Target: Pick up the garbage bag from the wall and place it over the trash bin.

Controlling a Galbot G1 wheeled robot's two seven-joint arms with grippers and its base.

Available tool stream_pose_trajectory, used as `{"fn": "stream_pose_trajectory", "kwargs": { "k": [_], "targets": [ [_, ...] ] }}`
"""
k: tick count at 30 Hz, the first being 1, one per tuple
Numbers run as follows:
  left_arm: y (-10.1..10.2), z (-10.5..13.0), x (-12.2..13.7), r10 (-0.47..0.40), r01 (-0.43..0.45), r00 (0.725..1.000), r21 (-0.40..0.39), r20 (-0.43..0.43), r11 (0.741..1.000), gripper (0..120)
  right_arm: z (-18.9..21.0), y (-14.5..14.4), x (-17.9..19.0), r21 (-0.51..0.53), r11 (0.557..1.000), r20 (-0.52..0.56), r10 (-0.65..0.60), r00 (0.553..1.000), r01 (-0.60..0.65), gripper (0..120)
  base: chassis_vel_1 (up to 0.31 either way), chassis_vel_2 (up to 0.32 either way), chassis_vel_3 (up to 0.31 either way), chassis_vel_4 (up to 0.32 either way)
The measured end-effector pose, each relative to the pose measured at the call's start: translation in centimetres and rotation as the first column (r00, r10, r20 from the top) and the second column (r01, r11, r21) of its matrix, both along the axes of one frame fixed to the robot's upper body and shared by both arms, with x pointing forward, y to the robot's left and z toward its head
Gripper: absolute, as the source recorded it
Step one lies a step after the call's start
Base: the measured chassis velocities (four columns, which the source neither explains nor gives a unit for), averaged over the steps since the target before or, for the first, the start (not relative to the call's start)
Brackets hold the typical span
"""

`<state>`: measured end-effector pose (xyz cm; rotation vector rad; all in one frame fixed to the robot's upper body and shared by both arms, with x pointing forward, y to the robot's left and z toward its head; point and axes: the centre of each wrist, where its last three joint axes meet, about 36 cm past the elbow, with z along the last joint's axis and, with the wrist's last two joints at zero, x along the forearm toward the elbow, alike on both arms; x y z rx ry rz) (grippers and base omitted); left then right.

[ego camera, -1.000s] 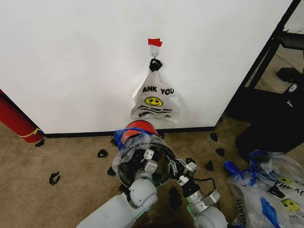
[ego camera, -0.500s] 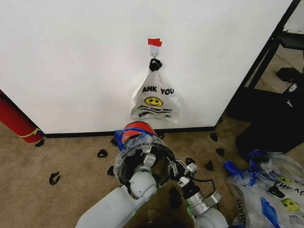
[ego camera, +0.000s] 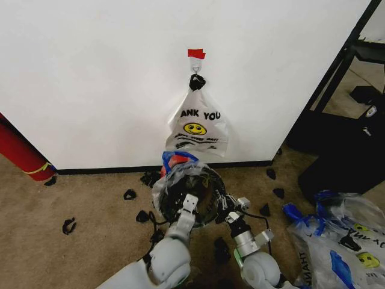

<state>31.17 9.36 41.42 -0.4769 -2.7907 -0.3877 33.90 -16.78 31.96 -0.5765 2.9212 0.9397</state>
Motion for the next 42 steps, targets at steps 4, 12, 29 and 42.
{"fn": "stream_pose_trajectory", "kwargs": {
  "k": [4, 12, 29, 42],
  "targets": [
    [2.1, 1.4, -1.1, -0.086, 0.095, 0.992, -0.098, 0.095, 0.991, 4, 1.8, 0.0, -0.1, 0.098, 0.995, -0.103, 0.005, 0.995, 0.005, 0, 0.0, 0.0, 0.0, 0.0],
    [8.1, 7.2, -1.6, -0.291, 0.375, 0.886, -0.188, 0.362, 0.908, 31, 3.5, -2.9, -0.4, 0.181, 0.984, -0.239, 0.04, 0.97, 0.004, 0, 0.0, 0.0, 0.0, 0.0],
    [14.3, 8.4, 4.9, -0.234, 0.28, 0.935, -0.148, 0.268, 0.949, 94, -0.9, -9.0, 0.1, -0.118, 0.982, 0.097, 0.157, 0.983, -0.145, 0, 0.0, 0.0, 0.0, 0.0],
    [15.5, 6.3, 8.1, -0.219, 0.231, 0.962, -0.061, 0.166, 0.971, 100, -0.9, -10.9, 1.2, -0.221, 0.961, 0.224, 0.213, 0.951, -0.163, 0, 0.0, 0.0, 0.0, 0.0]
  ]
}}
